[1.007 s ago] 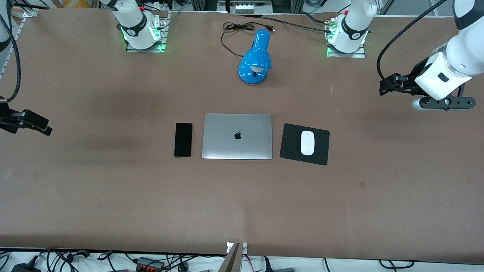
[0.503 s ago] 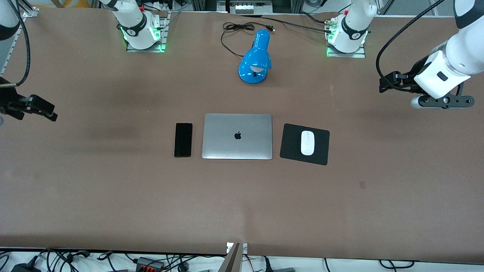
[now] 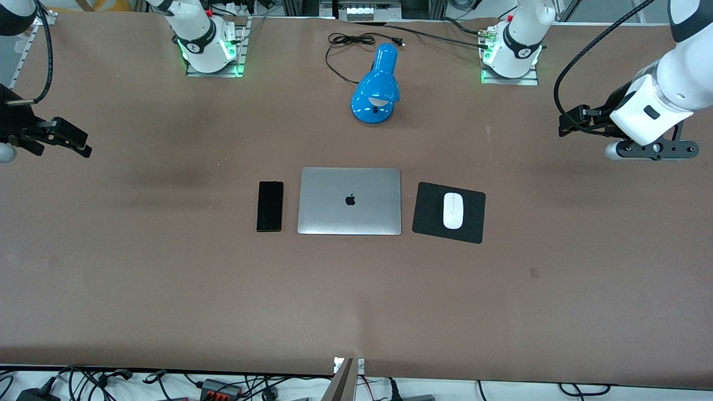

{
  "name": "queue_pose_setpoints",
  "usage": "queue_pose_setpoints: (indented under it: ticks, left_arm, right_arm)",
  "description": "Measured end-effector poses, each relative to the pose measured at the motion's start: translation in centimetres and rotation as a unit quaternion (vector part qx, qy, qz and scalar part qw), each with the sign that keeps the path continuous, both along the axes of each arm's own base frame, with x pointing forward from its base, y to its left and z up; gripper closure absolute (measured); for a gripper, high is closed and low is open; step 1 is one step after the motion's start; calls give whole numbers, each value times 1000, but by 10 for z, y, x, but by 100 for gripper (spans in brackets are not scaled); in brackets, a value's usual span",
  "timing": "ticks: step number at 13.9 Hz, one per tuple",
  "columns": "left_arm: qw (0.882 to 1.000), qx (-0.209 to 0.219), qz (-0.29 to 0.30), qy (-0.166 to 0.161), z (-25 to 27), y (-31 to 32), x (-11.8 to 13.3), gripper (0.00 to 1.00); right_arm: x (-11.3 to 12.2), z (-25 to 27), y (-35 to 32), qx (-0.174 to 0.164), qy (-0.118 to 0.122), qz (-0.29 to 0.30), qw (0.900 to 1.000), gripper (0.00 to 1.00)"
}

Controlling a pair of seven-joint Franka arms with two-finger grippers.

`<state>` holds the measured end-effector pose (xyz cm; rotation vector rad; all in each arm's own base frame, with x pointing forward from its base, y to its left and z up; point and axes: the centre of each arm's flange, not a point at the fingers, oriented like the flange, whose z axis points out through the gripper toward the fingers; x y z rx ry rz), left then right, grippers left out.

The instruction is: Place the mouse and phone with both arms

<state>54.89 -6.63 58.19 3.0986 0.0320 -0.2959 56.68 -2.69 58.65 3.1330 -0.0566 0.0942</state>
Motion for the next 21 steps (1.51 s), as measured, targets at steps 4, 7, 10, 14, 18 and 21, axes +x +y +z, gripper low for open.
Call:
queue_pose_setpoints:
  ticks: [4, 7, 10, 14, 18, 21]
  left_arm:
    - [1000, 0, 0, 0, 0, 0, 0, 0]
    - [1000, 0, -1, 0, 0, 0, 0, 0]
    - [1000, 0, -1, 0, 0, 0, 0, 0]
    - [1000, 0, -1, 0, 0, 0, 0, 0]
    - [1000, 0, -1, 0, 0, 0, 0, 0]
    - [1000, 0, -1, 0, 0, 0, 0, 0]
  right_arm:
    - [2, -1, -1, 0, -4, 1, 1000, 0]
    - [2, -1, -1, 0, -4, 2, 1000, 0]
    - [2, -1, -1, 0, -3, 2, 1000, 0]
    - [2, -1, -4, 0, -3, 0, 1000, 0]
    - [2, -1, -10, 0, -4, -5, 1000, 0]
    - [2, -1, -7, 0, -4, -2, 1000, 0]
